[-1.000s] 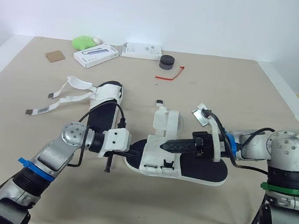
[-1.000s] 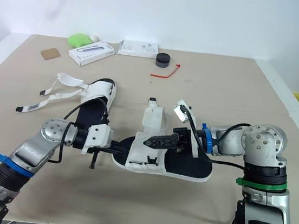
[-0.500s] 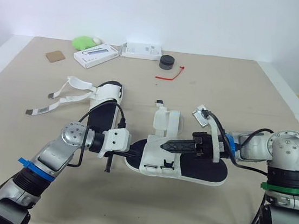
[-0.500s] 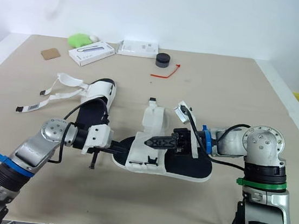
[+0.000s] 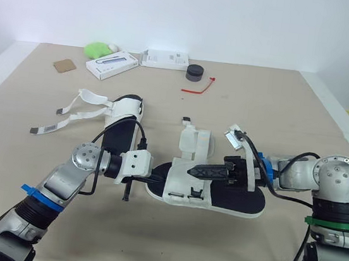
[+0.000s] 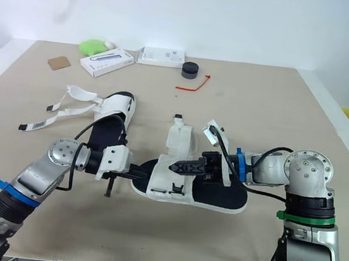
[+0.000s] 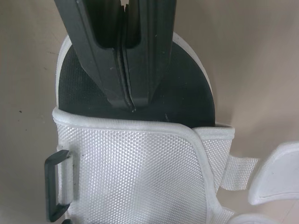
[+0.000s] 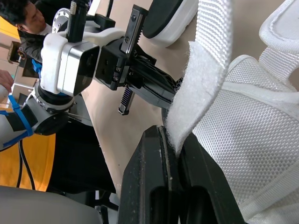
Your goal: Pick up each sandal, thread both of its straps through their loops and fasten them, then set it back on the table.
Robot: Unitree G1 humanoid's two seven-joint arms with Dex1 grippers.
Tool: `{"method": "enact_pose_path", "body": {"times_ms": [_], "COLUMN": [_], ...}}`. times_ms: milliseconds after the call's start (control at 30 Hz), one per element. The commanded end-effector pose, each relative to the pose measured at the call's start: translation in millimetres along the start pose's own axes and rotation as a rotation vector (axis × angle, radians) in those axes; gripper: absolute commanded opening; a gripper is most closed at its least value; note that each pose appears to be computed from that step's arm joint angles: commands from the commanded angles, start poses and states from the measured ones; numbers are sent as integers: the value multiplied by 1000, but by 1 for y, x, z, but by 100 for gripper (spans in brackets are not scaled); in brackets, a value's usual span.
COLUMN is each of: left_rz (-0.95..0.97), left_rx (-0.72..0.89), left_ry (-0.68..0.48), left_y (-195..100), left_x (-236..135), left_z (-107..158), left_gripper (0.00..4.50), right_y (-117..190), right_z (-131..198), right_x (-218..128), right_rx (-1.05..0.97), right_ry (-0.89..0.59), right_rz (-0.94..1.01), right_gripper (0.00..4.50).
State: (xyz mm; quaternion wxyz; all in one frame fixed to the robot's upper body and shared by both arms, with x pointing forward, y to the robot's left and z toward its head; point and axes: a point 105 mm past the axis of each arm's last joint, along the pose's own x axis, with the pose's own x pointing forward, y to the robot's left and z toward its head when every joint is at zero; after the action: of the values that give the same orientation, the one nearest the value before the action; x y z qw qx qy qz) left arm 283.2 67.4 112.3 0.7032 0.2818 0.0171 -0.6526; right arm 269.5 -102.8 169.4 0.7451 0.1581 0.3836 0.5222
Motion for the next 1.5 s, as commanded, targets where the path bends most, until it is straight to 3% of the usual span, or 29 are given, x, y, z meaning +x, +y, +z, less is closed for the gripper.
{"method": "enact_pose_path", "body": {"times_ms": [33,467,1100,1500], "left_rz": [-11,-10,-7,-5], "left_rx": [-9,-15,-14,-13], "left_ry": [31,35,38,39], "left_y": [-4,-5,-5,-4], "left_x": [1,2,3,4], "left_z": [-7,-8,-9,-9], "left_gripper": [0,0,0,0], "right_y": [1,-2,22,19], "right_z": [-6,-16,2,-5], "right_x": [-1,-2,5,6], "right_rx": [-23,-70,-221,-253], "right_ry": [28,73,23,36], "right_rz": [-20,-68,-23,-48], "right_gripper": [2,2,2,2]}}
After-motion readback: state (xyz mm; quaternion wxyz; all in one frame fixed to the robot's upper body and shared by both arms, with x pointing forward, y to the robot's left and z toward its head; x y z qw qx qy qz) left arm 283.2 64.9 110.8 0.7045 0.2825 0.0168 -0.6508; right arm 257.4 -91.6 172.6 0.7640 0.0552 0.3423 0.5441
